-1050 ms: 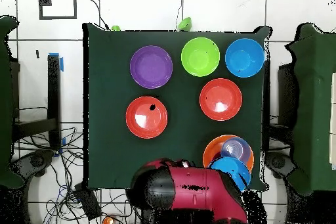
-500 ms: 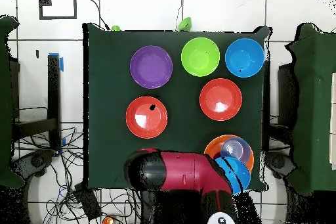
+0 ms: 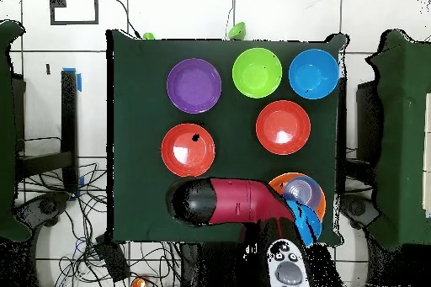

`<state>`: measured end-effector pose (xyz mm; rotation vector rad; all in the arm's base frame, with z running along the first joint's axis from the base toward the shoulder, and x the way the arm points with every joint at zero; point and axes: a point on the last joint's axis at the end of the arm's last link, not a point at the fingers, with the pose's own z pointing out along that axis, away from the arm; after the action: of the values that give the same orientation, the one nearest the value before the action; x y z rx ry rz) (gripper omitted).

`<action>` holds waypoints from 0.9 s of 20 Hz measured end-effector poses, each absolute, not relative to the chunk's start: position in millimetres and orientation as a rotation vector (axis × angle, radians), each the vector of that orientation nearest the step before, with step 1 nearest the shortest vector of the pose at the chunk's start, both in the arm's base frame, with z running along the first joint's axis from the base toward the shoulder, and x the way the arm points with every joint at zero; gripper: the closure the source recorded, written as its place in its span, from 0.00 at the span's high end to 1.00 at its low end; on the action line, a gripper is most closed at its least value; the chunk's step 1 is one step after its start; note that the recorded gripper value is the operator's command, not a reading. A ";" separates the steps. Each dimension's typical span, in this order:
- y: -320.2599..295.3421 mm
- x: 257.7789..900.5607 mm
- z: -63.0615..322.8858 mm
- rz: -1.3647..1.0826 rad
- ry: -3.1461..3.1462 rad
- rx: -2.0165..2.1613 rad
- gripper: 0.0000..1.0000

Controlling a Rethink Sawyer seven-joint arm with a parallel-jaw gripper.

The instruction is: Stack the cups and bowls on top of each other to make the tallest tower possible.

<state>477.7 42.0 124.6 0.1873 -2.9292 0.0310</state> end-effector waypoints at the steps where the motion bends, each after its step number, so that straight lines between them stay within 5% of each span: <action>1: 41.6 480.2 119.9 0.028 -2.925 0.187 1.00; 18: 36.0 528.1 65.5 0.013 -2.947 0.188 1.00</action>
<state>528.1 36.0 65.5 0.1879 -2.9471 0.0126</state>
